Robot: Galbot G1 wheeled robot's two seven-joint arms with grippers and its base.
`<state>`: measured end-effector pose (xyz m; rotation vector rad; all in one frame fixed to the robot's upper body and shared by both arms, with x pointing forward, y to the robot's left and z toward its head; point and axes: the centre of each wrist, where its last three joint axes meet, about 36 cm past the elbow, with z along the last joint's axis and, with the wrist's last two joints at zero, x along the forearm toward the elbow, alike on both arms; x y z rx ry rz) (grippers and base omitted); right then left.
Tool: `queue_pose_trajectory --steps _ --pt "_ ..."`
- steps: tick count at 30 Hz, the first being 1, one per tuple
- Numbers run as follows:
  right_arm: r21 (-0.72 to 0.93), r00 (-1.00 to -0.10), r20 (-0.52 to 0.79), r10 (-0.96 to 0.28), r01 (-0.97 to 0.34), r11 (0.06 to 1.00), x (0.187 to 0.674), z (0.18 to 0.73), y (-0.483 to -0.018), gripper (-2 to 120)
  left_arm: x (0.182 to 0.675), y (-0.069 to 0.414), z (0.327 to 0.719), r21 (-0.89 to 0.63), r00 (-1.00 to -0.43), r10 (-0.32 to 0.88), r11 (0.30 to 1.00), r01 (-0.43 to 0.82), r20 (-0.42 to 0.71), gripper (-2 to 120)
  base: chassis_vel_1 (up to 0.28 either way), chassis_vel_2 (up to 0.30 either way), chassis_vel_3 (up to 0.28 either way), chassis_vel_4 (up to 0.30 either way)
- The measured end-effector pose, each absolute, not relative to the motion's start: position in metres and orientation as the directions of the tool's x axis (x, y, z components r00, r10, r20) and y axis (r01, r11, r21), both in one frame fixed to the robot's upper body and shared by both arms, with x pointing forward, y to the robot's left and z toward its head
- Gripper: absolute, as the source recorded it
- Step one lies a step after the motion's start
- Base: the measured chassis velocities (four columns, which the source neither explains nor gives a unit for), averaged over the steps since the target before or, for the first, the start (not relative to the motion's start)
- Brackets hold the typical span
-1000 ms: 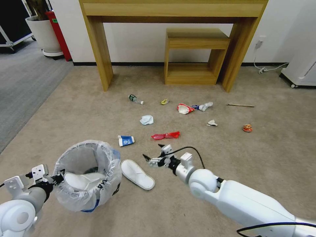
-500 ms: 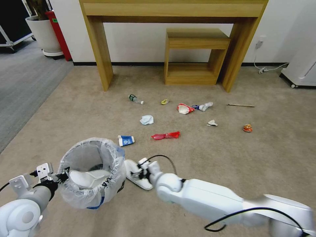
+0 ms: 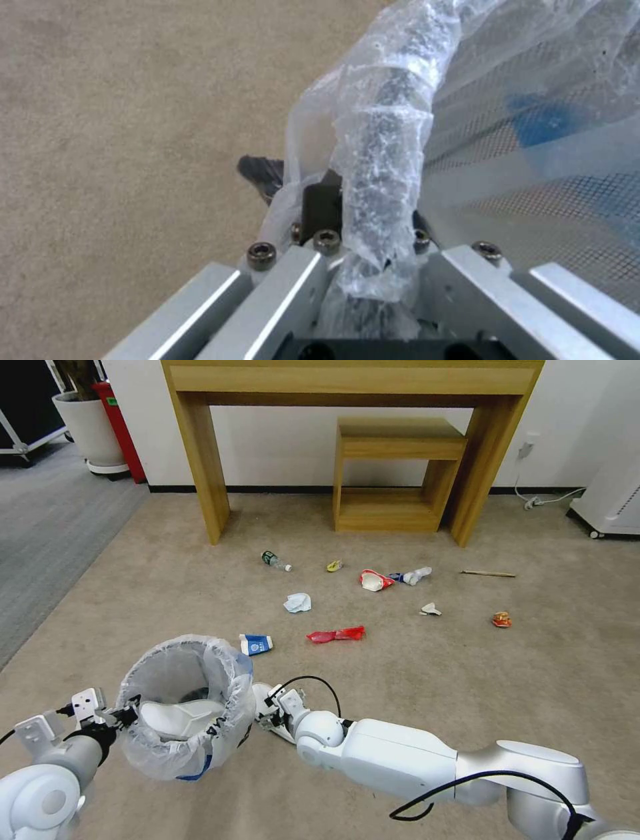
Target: Pick up the trash bin and place the garbage on the floor into it.
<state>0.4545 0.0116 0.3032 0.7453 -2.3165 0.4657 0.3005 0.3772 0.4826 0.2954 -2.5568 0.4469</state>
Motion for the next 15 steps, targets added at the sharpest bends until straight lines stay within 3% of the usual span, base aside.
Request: queue_pose_trajectory --steps 15 --pt "-0.164 -0.642 0.679 -0.355 -0.604 0.78 0.466 0.26 0.021 96 0.3 0.375 0.484 -0.265 -0.844 -0.115 0.919 -0.29 0.524 1 0.0 0.0 0.0 0.0"
